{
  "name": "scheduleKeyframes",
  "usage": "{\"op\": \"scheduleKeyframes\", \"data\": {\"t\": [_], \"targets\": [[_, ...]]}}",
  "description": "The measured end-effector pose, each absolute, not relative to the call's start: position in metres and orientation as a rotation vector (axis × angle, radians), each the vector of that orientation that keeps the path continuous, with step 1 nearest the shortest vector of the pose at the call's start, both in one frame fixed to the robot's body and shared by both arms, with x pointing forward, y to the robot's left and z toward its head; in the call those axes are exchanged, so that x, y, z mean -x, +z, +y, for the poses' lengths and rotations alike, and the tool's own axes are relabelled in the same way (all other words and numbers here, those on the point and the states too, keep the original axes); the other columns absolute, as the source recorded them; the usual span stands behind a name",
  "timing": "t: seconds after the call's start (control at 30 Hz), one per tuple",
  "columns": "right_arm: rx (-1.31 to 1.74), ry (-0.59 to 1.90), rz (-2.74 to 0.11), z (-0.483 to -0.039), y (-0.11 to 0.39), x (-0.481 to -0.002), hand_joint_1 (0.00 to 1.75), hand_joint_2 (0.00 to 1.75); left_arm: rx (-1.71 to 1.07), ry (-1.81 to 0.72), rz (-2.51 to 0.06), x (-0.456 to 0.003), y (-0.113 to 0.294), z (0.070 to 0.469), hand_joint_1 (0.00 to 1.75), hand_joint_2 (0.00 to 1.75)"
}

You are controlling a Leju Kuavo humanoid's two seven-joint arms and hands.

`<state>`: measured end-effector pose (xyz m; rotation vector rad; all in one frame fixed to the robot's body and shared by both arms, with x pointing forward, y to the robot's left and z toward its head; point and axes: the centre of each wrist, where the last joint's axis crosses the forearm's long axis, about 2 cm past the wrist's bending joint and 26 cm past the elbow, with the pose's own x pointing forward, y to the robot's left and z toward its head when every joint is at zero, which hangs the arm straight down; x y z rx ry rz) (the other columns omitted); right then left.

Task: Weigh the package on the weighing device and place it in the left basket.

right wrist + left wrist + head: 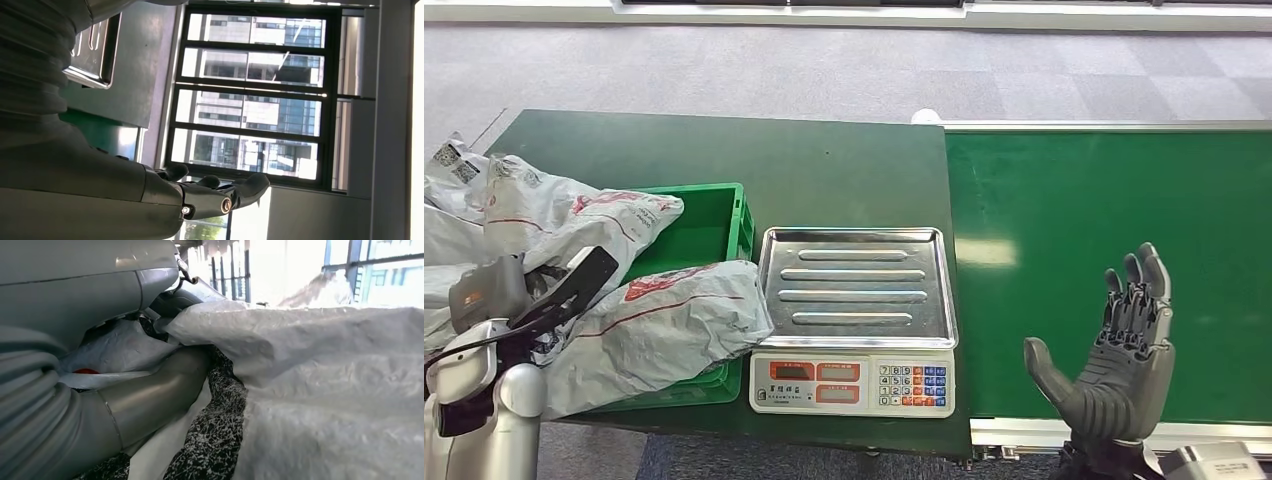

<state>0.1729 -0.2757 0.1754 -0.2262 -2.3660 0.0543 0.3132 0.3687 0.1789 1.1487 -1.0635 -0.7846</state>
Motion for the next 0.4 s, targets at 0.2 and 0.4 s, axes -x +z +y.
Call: {"op": "scheduleKeyframes", "data": {"t": [0.2,0.4], "targets": [[0.235,0.050,-2.359,-0.2769,0.1742,-0.1714,0.00,1.75,-1.130,-0.800,-1.035,-0.3135,0.1702,0.3709,1.75,1.75],[0.236,0.048,-2.357,-0.2771,0.1740,-0.1712,0.00,1.75,-1.123,-0.805,-1.024,-0.3136,0.1669,0.3716,1.75,1.75]]}}
